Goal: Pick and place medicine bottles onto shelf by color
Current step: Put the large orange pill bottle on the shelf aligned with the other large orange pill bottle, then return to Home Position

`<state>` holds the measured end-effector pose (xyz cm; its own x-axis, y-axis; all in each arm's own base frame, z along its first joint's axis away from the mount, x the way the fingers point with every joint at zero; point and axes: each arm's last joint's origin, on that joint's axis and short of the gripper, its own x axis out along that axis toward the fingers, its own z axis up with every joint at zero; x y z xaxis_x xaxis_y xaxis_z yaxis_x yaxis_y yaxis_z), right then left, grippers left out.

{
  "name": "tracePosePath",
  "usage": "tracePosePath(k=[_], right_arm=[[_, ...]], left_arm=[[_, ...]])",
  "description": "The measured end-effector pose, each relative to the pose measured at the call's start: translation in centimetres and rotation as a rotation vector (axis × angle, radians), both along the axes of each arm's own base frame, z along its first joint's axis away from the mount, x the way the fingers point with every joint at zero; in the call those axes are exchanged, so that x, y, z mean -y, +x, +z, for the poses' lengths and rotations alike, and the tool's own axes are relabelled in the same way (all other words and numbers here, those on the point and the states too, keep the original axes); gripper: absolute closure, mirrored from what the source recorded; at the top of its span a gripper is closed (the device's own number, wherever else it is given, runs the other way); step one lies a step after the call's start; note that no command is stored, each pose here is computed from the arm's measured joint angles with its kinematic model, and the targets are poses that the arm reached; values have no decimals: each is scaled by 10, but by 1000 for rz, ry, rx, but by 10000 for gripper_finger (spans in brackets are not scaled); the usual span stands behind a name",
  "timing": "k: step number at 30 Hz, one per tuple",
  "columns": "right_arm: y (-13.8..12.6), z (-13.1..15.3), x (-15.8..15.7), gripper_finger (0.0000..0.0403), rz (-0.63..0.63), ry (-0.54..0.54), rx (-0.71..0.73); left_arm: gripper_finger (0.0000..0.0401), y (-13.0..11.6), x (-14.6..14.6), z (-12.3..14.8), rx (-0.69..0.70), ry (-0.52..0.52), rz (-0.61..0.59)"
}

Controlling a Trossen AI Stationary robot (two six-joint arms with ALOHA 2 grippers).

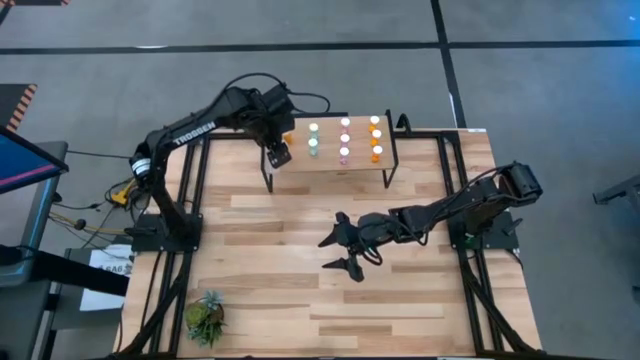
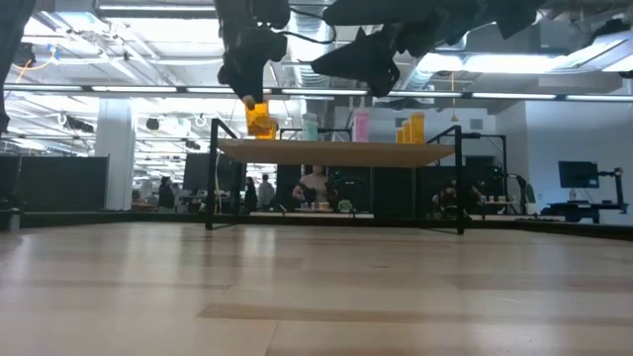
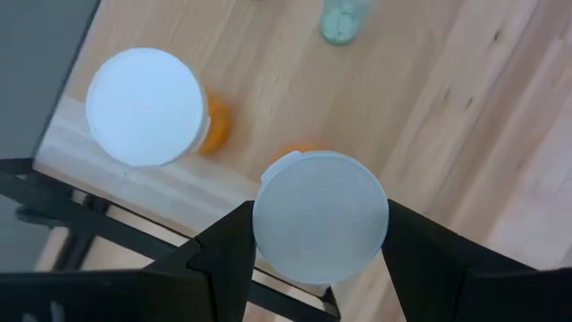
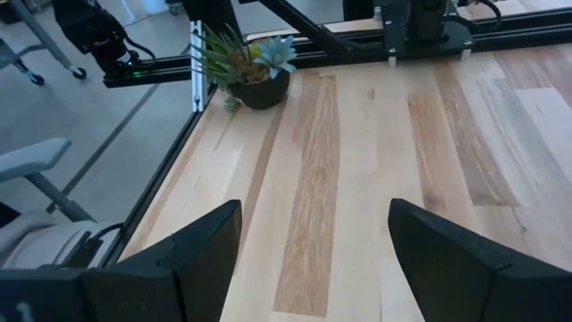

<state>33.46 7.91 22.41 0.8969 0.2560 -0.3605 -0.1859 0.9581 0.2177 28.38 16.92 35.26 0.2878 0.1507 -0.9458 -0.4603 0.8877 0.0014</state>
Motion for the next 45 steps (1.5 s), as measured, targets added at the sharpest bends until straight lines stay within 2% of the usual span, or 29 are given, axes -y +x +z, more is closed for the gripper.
tracePosePath(k=[10, 21, 33, 45], right_arm=[[0, 0, 0, 97, -5, 9, -1], [0, -1, 0, 97, -4, 10, -11], [0, 0, 0, 97, -4, 10, -9], [0, 0, 0, 97, -4, 9, -10]], left_arm=[[202, 7, -9, -14, -18, -53, 6], [200, 11, -13, -18, -12, -42, 7], [140, 11, -13, -21, -27, -38, 5], [130, 6, -2, 21, -18, 44, 10]])
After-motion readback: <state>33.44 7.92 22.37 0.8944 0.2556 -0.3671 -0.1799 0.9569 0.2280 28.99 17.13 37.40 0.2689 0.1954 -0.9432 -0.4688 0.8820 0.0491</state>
